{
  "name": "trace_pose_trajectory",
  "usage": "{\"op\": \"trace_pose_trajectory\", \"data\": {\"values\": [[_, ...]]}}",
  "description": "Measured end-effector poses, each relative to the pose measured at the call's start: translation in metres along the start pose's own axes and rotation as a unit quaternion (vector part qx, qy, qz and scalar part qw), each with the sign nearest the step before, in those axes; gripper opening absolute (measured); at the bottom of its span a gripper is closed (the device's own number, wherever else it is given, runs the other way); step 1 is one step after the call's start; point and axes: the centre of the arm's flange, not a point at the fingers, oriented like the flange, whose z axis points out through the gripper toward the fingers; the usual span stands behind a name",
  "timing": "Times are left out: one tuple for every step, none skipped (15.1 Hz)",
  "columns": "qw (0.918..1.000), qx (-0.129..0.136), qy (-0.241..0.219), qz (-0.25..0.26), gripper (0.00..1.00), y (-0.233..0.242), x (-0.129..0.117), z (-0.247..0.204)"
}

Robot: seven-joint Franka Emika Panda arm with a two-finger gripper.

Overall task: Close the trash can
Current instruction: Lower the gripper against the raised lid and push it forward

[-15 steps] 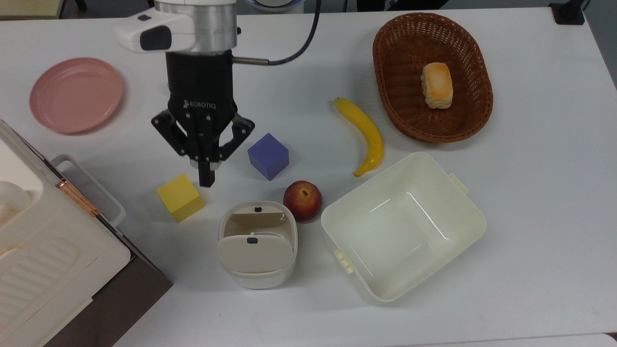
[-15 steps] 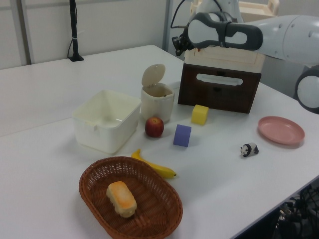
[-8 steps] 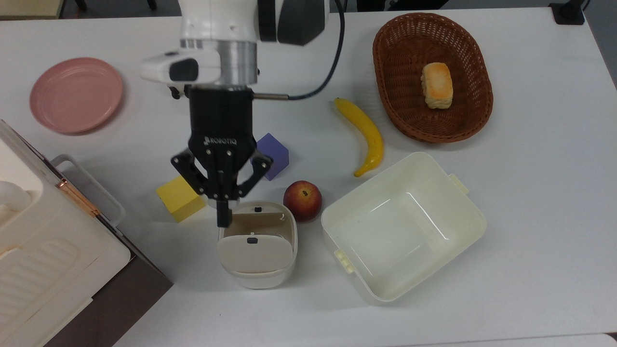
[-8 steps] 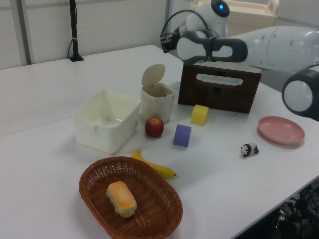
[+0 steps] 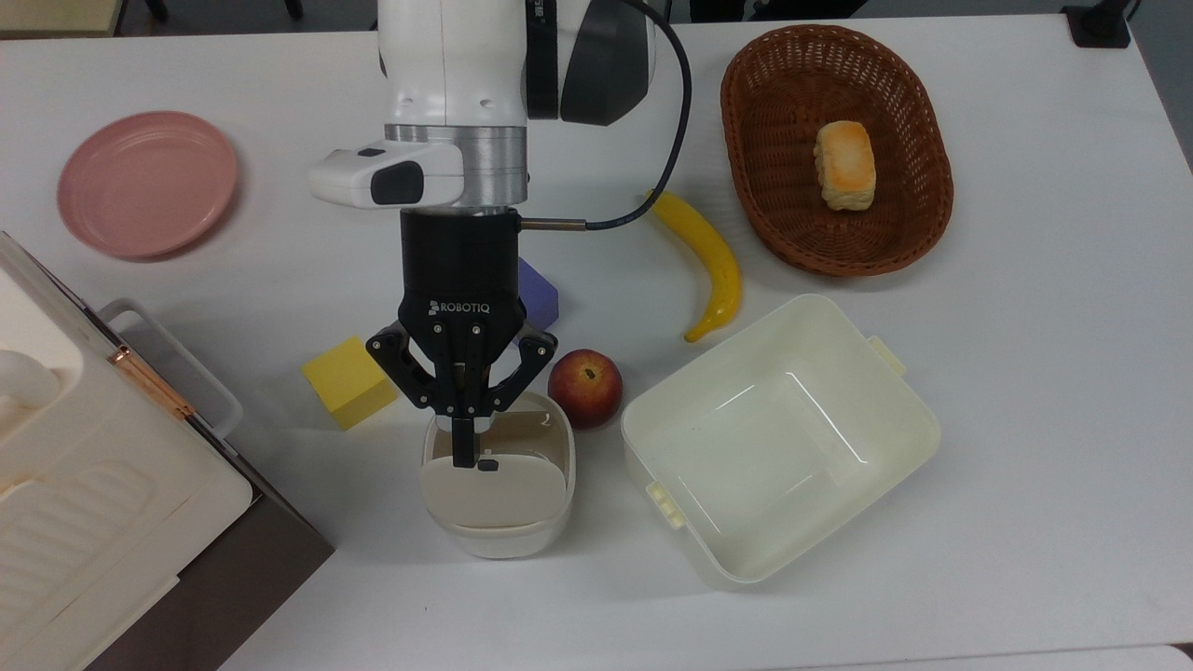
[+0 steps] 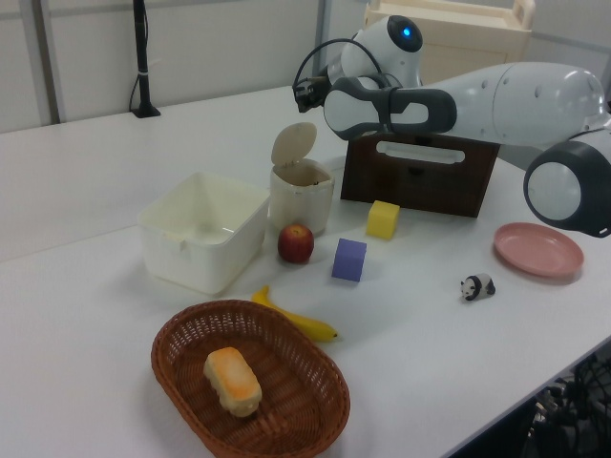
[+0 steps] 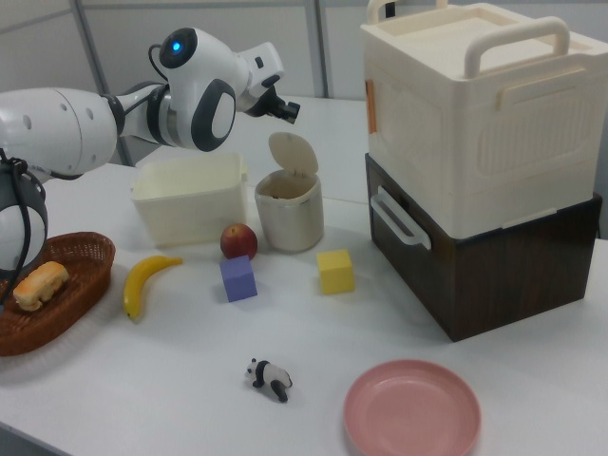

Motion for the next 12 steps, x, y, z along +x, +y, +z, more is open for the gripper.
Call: {"op": "trace_pose_trajectory", "data": {"values": [[1.0, 0.0, 0.0, 0.0, 0.01, 0.0, -0.0002, 0.0003], [1.0, 0.0, 0.0, -0.001, 0.01, 0.0, -0.0003, 0.0006], [1.0, 0.0, -0.001, -0.001, 0.01, 0.0, -0.0006, 0.001], [1.0, 0.0, -0.001, -0.003, 0.01, -0.0001, -0.0012, 0.0018], [1.0, -0.001, -0.002, -0.006, 0.01, -0.0004, -0.0021, 0.0029], [0.9999, -0.003, -0.003, -0.011, 0.01, -0.0007, -0.0031, 0.0042], [0.9999, -0.004, -0.004, -0.014, 0.01, -0.001, -0.0041, 0.0054], [0.9998, -0.005, -0.005, -0.017, 0.01, -0.0012, -0.0051, 0.0066], [0.9998, -0.006, -0.005, -0.019, 0.01, -0.0013, -0.0059, 0.0076], [0.9997, -0.007, -0.006, -0.021, 0.01, -0.0015, -0.0065, 0.0083], [0.9997, -0.007, -0.006, -0.022, 0.01, -0.0016, -0.0069, 0.0089], [0.9996, -0.008, -0.007, -0.024, 0.01, -0.0017, -0.0078, 0.01]]}}
